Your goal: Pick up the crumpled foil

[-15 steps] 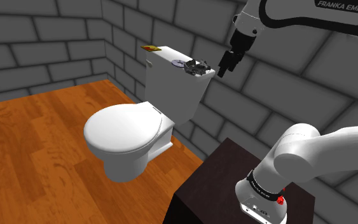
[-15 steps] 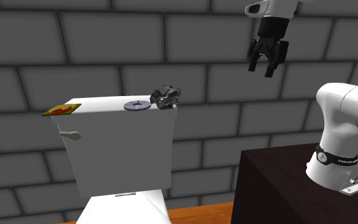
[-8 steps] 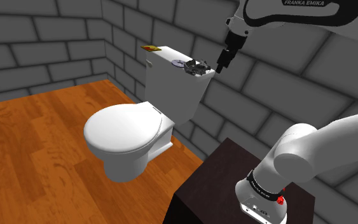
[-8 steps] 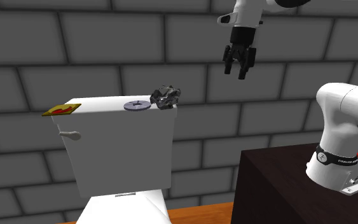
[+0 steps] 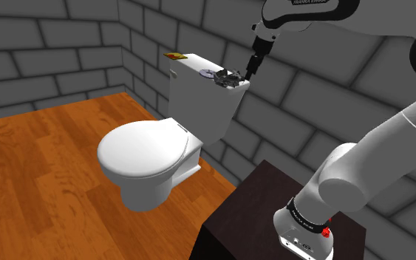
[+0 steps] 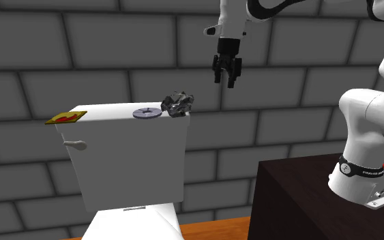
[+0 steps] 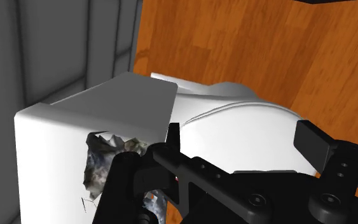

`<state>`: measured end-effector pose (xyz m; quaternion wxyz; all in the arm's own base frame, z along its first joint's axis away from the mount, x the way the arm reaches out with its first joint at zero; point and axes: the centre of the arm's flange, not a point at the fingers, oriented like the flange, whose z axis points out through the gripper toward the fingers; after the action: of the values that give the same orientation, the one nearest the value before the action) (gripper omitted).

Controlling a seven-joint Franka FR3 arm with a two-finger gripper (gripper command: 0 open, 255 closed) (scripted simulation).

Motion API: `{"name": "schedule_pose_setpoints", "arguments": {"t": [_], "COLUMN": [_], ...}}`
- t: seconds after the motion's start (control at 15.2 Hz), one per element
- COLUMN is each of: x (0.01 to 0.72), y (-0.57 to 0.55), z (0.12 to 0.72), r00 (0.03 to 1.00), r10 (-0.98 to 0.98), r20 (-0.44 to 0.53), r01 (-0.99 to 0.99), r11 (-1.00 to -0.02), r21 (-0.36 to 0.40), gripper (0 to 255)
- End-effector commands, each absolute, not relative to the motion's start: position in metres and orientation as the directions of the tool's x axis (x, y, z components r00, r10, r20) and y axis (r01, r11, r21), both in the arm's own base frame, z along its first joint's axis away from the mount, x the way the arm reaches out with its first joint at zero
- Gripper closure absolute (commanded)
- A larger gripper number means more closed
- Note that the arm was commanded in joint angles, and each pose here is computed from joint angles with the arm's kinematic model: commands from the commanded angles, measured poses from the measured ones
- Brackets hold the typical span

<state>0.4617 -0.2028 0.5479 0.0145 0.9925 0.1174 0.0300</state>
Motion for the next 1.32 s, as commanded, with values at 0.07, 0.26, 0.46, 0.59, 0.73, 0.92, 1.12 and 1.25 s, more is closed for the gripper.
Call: {"name": "schedule_pose_setpoints", "arguments": {"t": [0.07,0.26,0.46,0.59,0.73,0.92,1.12,1.25], "x": [0.489,0.519,0.55,0.572,0.593,0.602,0.602,0.602], "y": [-0.232,-0.258,-0.283,-0.3,-0.315,-0.321,-0.321,-0.321], "z": [0.539,0.529,0.52,0.513,0.506,0.492,0.476,0.466], "r00": [0.96,0.947,0.933,0.923,0.911,0.907,0.907,0.907], "r10": [0.278,0.319,0.359,0.385,0.411,0.422,0.422,0.422], "r20": [0.045,0.035,0.025,0.018,0.011,0.009,0.009,0.009], "r01": [0.277,0.318,0.358,0.385,0.411,0.422,0.422,0.422], "r11": [-0.96,-0.948,-0.933,-0.923,-0.912,-0.907,-0.907,-0.907], "r21": [0.032,0.027,0.021,0.017,0.013,0.011,0.011,0.011], "gripper": [0,0,0,0,0,0,0,0]}}
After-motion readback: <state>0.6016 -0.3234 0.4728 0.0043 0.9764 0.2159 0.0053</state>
